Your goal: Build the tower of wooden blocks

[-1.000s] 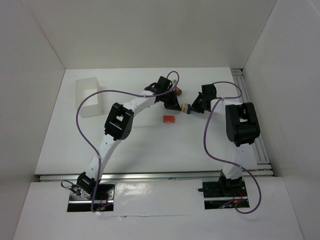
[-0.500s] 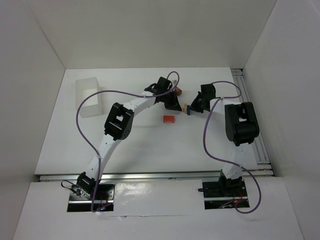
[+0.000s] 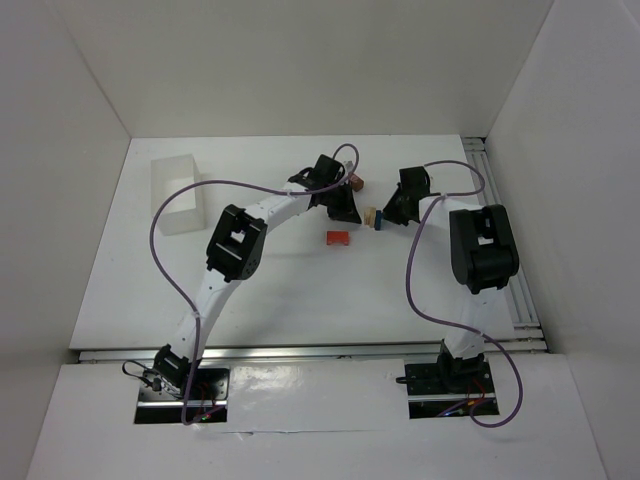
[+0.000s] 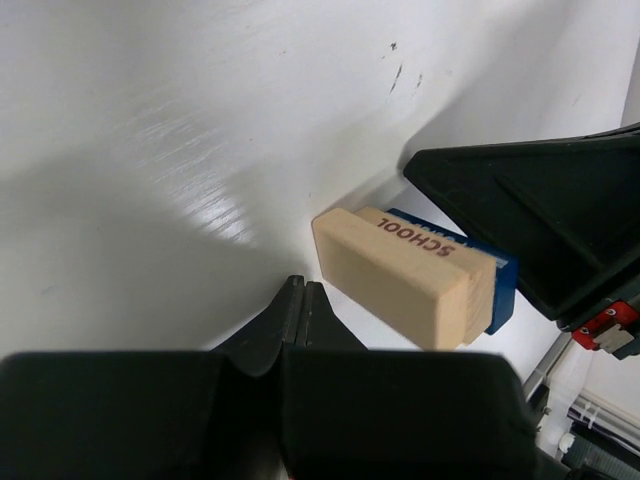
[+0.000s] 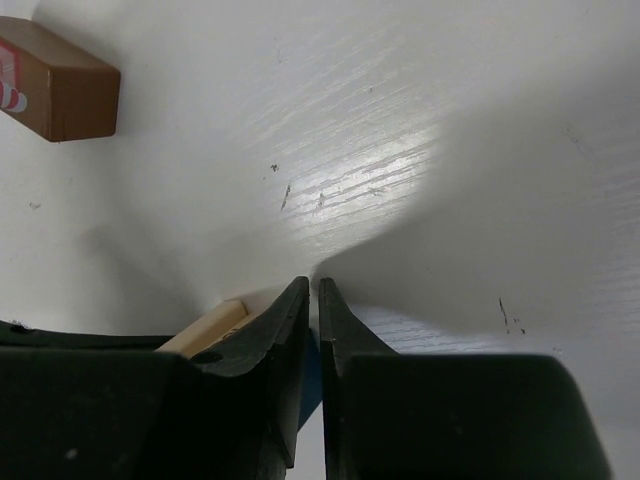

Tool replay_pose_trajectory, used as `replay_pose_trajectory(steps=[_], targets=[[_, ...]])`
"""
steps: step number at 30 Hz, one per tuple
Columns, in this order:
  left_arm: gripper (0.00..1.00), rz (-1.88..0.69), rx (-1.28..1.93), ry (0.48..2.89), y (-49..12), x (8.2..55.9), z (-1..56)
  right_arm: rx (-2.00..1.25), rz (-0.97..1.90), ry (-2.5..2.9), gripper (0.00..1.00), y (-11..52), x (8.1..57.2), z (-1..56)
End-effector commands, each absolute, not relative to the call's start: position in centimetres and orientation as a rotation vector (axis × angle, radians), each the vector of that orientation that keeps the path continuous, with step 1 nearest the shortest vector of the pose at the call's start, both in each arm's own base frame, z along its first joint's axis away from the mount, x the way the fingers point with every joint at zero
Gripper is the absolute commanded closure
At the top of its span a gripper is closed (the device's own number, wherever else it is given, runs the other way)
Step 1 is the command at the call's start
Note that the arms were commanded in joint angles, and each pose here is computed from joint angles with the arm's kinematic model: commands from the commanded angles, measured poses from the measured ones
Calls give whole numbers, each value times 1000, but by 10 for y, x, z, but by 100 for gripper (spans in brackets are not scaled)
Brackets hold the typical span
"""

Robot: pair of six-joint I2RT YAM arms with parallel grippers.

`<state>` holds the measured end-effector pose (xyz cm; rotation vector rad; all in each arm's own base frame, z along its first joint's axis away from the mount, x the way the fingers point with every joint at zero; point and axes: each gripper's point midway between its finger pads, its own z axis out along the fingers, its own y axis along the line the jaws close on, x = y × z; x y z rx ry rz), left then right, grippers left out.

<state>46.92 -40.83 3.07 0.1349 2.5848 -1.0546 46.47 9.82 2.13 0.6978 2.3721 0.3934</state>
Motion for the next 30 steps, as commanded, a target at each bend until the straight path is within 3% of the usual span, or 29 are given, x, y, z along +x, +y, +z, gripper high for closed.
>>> replay_pose_trajectory(steps=[1, 12, 20, 25, 30], targets=[[100, -932, 162, 2618, -394, 464, 37, 714, 322, 2395, 83, 83, 454, 25], [100, -933, 187, 2586, -398, 463, 52, 732, 324, 2363, 83, 74, 456, 40], [100, -922, 225, 2548, -396, 464, 74, 709, 300, 2289, 72, 55, 459, 92], [100, -900, 256, 2502, -391, 465, 101, 680, 280, 2286, 48, 52, 450, 119], [100, -876, 237, 2466, -374, 465, 130, 608, 259, 2297, 13, 75, 445, 139]])
